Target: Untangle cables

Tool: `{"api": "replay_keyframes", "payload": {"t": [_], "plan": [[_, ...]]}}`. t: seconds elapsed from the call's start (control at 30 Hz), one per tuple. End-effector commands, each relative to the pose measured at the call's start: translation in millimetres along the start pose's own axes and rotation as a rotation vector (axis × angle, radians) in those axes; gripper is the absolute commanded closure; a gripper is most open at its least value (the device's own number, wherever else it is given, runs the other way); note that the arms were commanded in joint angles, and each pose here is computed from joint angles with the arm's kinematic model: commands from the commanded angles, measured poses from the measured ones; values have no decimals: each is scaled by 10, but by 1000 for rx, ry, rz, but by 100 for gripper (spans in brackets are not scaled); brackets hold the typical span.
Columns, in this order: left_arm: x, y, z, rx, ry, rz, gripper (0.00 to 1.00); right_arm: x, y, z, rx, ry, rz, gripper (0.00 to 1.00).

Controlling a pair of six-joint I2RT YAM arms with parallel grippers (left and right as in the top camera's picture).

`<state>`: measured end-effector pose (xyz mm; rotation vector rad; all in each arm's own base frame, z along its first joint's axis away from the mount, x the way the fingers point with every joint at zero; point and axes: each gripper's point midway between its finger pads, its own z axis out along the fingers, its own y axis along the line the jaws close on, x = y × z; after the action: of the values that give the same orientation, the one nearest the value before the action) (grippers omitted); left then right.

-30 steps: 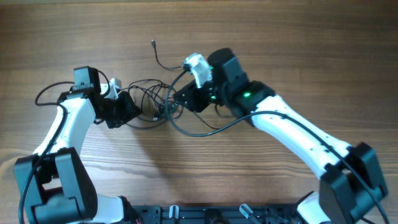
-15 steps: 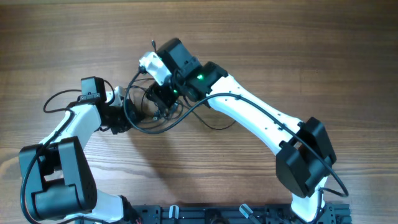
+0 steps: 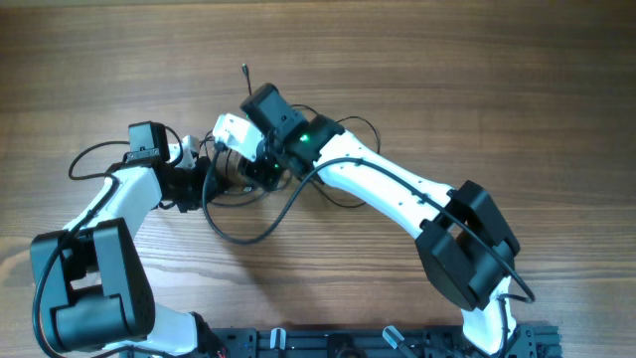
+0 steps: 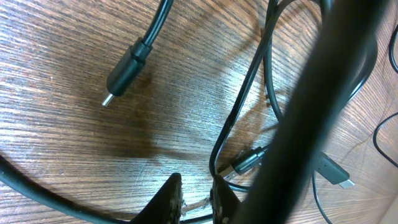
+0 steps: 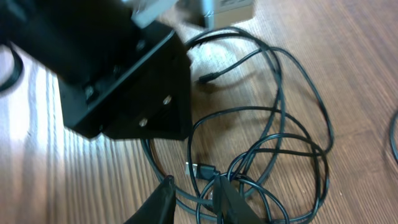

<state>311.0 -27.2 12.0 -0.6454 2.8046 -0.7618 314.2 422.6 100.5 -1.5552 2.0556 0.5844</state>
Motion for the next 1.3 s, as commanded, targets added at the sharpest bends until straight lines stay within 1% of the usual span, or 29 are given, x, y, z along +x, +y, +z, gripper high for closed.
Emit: {"api": "replay_keyframes", "payload": {"t": [0.0,0.13,0.2,0.43,0.5,0.6,0.67,0.77,0.83,0.9,1.03,1.13,1.17,1.2,1.23,1.27], "plan": [[38,41,43,-10,14,10,82,239,17,204,-10,23,-118,74],[38,41,43,-10,14,10,81,354,-2,346,12,-11,-134,73],[39,41,43,-10,15,10,81,402,-2,401,20,-30,-141,70],[40,41,43,-10,15,9,81,629,-91,688,51,-6,-136,69],[41,41,43,-10,15,9,81,673,-104,734,55,4,-131,73],[40,41,43,-10,15,9,81,717,-170,735,93,25,-98,87],[40,41,43,-10,15,9,81,727,-167,735,92,29,-94,92],[38,41,43,-10,14,9,81,686,-145,714,80,14,-70,93],[38,40,43,-10,14,10,81,449,-4,553,10,-63,-63,96],[38,40,43,-10,14,10,81,311,52,436,-14,-105,-53,96],[38,40,43,-10,14,10,81,328,66,414,-21,-95,-42,96],[38,40,43,-10,14,10,82,327,59,387,-53,-110,-20,96],[38,40,43,-10,14,10,81,321,31,365,-68,-122,31,96],[38,40,43,-10,14,10,81,338,-24,348,-63,-122,64,92],[38,40,43,-10,14,10,80,360,-62,339,-59,-120,65,80],[37,40,43,-10,14,10,79,375,-108,326,-51,-121,56,74]]}}
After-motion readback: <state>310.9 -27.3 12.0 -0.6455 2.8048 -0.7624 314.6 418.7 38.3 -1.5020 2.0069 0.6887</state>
